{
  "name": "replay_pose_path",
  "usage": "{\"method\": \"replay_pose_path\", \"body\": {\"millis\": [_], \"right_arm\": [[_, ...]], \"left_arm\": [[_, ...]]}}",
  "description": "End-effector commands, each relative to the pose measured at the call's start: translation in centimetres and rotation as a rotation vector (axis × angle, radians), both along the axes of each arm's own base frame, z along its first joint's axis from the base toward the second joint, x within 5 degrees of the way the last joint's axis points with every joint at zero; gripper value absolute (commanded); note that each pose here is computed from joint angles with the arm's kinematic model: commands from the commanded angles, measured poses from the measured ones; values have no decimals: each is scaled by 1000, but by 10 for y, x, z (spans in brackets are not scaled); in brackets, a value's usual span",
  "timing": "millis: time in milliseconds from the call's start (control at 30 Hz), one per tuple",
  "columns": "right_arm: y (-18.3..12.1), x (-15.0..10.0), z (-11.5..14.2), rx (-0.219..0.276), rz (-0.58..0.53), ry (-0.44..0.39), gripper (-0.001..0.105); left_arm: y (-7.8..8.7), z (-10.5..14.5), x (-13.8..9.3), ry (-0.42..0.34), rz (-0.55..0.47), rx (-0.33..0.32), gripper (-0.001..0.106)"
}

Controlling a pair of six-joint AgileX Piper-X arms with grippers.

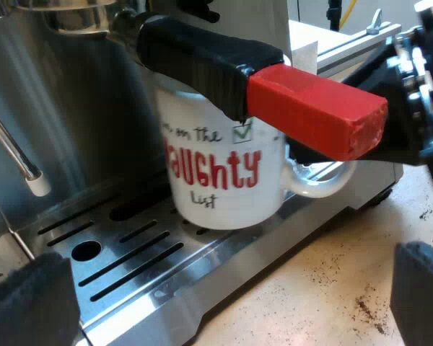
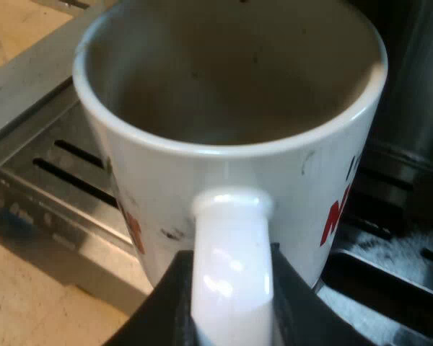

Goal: Place mug into machine

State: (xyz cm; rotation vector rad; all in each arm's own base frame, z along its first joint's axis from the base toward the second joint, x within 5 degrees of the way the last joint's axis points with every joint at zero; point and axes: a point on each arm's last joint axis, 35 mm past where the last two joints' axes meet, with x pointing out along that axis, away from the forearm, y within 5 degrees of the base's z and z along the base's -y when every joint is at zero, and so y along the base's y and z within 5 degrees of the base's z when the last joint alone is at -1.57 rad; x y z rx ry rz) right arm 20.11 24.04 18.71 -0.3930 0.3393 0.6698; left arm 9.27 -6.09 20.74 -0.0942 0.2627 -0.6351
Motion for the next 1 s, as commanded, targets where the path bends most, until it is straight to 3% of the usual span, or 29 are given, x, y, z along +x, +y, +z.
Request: {"method": "replay_pose_path", "body": {"millis": [33, 333, 433, 467, 533, 567, 600, 900, 1000], "right_arm": [[9, 7, 16, 60, 5, -64, 0], [15, 11, 14, 55, 5, -59, 0], [14, 11, 13, 50, 5, -56, 10], [14, 11, 13, 50, 5, -56, 28], [14, 11, 13, 50, 5, -56, 34], [14, 11, 13, 50, 5, -56, 47], [14, 11, 13, 52, 4, -54, 51], [8, 6, 24, 74, 2, -64, 51], [1, 1, 27, 121, -30, -9, 51]], "left_arm": [[-1, 3, 0, -14, -5, -22, 89], [-1, 3, 0, -14, -5, -22, 89], [-1, 3, 0, -14, -5, -22, 89], [-1, 3, 0, -14, -5, -22, 89], [-1, 3, 0, -14, -5, -22, 89], [-1, 3, 0, -14, -5, -22, 89], [-1, 3, 0, -14, -5, -22, 89], [-1, 3, 0, -14, -5, -22, 89], [-1, 3, 0, -14, -5, -22, 89]]}}
